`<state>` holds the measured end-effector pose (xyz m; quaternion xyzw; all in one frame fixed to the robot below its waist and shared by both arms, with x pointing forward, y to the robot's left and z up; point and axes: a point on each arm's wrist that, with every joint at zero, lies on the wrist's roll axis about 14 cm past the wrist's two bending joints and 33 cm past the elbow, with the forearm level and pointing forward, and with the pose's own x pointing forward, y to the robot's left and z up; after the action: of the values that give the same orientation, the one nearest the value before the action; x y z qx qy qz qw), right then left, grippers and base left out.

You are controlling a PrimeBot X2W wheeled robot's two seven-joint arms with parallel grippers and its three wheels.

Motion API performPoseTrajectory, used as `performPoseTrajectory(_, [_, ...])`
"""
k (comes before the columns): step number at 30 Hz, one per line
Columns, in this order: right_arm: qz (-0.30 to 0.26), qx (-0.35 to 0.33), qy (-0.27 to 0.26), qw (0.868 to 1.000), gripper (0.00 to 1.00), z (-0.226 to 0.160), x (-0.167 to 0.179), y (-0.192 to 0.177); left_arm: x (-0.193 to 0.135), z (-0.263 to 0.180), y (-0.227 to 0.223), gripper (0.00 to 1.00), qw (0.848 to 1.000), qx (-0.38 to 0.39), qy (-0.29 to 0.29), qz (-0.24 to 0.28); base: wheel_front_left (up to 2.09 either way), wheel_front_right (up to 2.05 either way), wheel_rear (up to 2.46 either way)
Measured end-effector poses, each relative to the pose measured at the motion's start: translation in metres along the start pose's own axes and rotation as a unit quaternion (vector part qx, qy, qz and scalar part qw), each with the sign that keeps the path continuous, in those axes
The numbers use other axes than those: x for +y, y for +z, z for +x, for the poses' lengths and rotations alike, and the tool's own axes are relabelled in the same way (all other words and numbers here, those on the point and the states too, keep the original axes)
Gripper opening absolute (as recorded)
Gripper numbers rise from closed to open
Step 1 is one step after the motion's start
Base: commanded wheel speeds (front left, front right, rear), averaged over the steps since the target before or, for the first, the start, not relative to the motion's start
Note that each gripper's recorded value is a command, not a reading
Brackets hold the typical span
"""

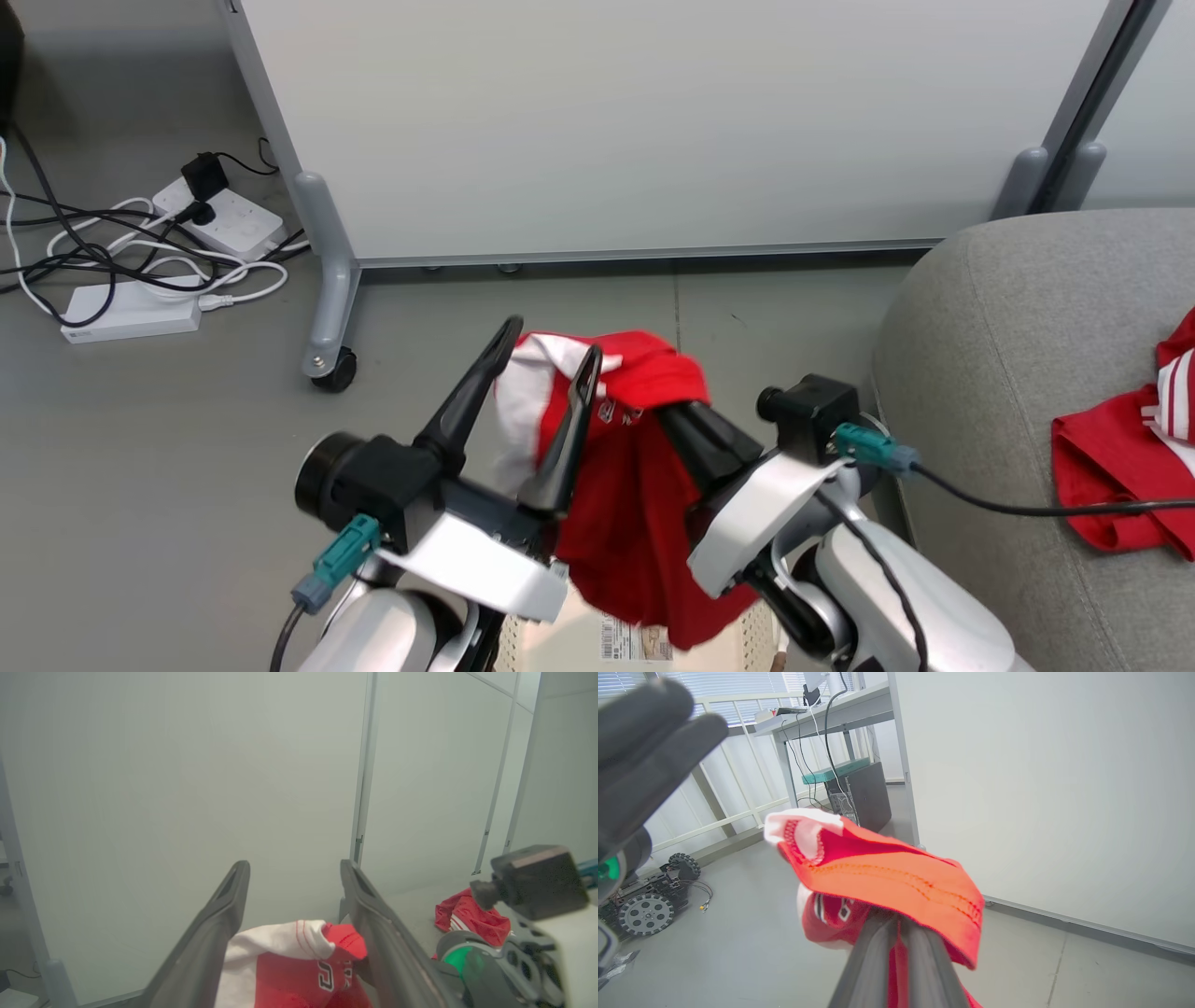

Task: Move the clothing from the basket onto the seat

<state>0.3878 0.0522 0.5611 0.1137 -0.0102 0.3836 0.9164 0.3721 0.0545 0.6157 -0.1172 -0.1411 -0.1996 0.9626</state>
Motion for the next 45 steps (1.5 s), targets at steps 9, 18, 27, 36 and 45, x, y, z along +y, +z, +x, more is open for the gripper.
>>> performPoseTrajectory(9, [-0.013,-0.01,-0.063,0.998,0.0,-0.011,-0.043,0.008,-0.019,-0.027,-0.056,1.0,0.992,0.113,-0.059,0.018,0.0,0.0,0.0])
performPoseTrajectory(18, [-0.01,-0.005,-0.12,0.993,0.0,-0.034,-0.076,0.002,-0.038,-0.041,-0.084,1.0,0.98,0.168,-0.11,0.008,0.0,0.0,0.0])
performPoseTrajectory(27, [-0.011,-0.006,-0.15,0.989,0.0,-0.05,-0.091,0.005,-0.052,-0.038,-0.091,1.0,0.975,0.175,-0.137,0.003,0.0,0.0,0.0])
performPoseTrajectory(36, [-0.024,-0.027,-0.221,0.975,0.0,-0.094,-0.124,0.022,-0.092,-0.031,-0.1,1.0,0.959,0.182,-0.217,-0.005,0.0,0.0,0.0])
performPoseTrajectory(45, [-0.033,-0.036,-0.348,0.936,0.0,-0.186,-0.166,0.03,-0.157,-0.033,-0.121,1.0,0.92,0.207,-0.332,-0.034,0.0,0.0,0.0])
